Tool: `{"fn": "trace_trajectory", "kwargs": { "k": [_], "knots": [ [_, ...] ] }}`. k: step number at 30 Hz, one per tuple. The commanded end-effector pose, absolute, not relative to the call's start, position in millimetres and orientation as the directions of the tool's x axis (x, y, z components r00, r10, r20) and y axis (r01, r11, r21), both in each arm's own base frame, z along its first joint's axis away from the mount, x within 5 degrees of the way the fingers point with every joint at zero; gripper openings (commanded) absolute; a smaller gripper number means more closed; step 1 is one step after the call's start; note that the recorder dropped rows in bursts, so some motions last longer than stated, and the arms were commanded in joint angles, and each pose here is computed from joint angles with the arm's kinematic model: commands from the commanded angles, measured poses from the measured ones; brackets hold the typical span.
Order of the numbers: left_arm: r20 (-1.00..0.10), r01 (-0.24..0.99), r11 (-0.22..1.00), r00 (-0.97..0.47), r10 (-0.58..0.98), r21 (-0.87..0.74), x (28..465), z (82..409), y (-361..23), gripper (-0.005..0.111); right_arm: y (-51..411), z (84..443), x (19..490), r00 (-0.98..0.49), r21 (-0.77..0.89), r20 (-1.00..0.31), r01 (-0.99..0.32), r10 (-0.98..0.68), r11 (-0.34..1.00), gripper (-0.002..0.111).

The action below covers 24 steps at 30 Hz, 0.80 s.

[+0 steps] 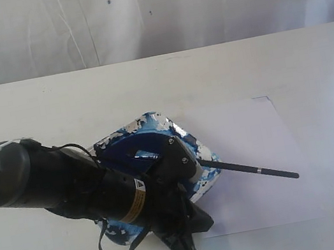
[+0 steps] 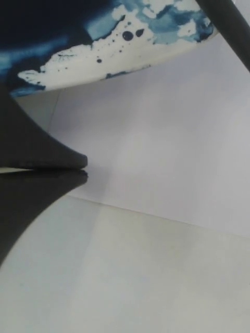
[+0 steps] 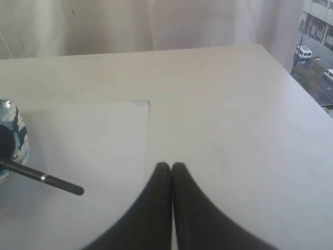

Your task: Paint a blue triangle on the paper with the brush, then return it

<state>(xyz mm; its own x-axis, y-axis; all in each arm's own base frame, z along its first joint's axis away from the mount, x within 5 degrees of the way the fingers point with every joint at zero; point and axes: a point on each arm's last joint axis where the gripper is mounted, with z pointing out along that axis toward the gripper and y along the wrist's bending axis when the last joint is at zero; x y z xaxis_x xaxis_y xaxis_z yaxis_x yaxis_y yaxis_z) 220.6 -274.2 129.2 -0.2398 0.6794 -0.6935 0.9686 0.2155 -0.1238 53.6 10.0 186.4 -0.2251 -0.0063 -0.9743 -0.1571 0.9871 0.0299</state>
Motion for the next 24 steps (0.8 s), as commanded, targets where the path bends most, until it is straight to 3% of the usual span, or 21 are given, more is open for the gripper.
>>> {"fn": "trace_trajectory", "kwargs": {
  "k": [1,7,24],
  "knots": [
    [-0.694,0.972,0.206,-0.227,0.683,-0.116,218.2,130.2,-274.3,0.000,9.0,192.7,54.9,-0.140,0.024,-0.990,-0.145,0.003,0.989,0.000],
    [-0.694,0.972,0.207,-0.228,0.683,-0.115,218.3,130.1,-274.3,0.000,8.2,202.5,55.8,-0.036,0.040,-0.999,-0.137,0.035,0.990,0.000],
    [-0.667,0.977,0.181,-0.211,0.714,-0.115,218.2,113.1,-274.2,0.000,11.2,198.1,55.1,-0.145,0.425,-0.902,-0.124,0.408,0.897,0.000]
  ]
}}
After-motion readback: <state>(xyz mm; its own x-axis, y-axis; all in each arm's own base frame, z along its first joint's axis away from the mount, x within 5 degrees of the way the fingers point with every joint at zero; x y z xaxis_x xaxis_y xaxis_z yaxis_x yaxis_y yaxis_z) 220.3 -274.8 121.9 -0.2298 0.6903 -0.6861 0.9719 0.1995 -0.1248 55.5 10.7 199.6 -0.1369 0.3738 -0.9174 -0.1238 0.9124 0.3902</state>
